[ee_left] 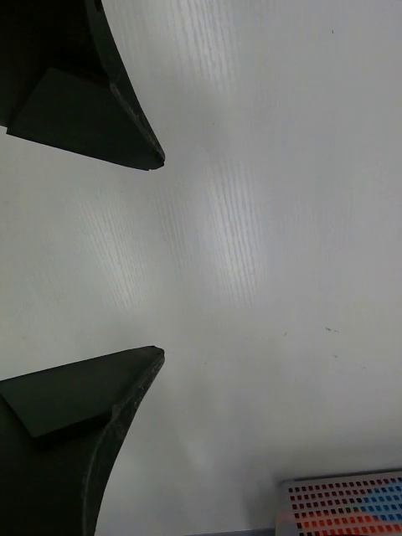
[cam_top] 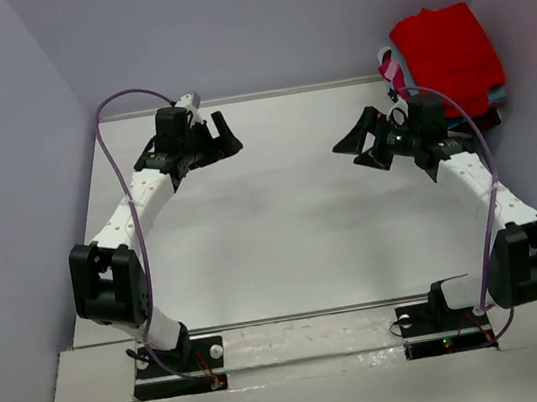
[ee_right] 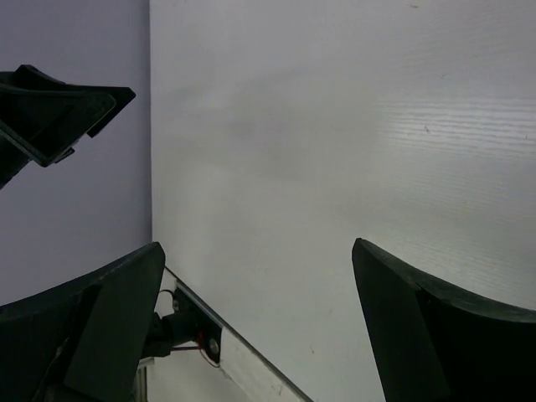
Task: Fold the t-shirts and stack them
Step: Grab the tshirt from the pile
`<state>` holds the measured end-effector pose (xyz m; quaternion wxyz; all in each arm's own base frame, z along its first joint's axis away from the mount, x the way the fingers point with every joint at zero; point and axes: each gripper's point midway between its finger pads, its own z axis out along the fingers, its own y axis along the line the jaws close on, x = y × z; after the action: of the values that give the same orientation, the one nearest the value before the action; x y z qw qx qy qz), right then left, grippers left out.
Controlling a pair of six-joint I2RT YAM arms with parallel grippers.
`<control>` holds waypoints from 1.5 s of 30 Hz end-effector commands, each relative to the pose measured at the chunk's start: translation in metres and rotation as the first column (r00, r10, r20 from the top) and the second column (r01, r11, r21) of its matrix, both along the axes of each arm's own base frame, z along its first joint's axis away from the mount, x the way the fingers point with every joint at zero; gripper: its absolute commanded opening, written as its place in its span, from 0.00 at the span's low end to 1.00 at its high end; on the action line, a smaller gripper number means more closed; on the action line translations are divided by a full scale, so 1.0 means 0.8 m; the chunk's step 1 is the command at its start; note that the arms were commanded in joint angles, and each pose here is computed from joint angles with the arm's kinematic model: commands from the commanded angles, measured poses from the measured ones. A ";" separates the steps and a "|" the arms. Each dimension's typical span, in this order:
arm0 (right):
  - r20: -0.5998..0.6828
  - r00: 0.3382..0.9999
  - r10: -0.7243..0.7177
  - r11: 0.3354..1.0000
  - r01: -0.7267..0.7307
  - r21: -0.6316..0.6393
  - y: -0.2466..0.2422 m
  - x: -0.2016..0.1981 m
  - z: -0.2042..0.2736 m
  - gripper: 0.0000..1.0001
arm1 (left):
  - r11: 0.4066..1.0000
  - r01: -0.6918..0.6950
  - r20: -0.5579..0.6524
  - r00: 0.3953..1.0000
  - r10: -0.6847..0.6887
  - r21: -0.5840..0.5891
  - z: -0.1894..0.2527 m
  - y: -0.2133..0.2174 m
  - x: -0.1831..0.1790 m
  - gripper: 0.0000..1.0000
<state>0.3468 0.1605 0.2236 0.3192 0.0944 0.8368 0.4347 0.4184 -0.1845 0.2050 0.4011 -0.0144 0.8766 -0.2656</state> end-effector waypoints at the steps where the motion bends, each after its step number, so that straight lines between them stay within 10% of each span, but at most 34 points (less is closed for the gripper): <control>1: 0.107 0.994 -0.017 1.000 0.019 -0.024 -0.003 0.005 0.029 1.00 | 1.000 0.016 0.049 0.999 -0.015 -0.011 0.025 -0.005 0.005 0.99; 20: 0.221 0.956 -0.196 0.963 0.230 -0.142 -0.042 0.066 0.102 1.00 | 1.000 0.010 0.077 0.997 -0.010 -0.007 0.034 -0.001 0.003 0.99; 32: 0.281 0.789 -0.547 0.713 0.615 -0.337 -0.171 0.189 0.171 0.97 | 0.996 -0.057 0.174 0.984 0.046 0.064 0.084 0.015 0.032 0.99; 45: 0.357 0.596 -0.719 0.422 0.783 -0.458 -0.295 0.172 0.199 0.94 | 0.998 -0.027 0.147 0.989 0.020 0.047 0.076 -0.004 0.068 0.99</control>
<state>0.5035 -0.0451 0.3539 0.5122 0.3139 0.7984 0.0401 0.4618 -0.1743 0.2492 0.4607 -0.0116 0.8609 -0.2156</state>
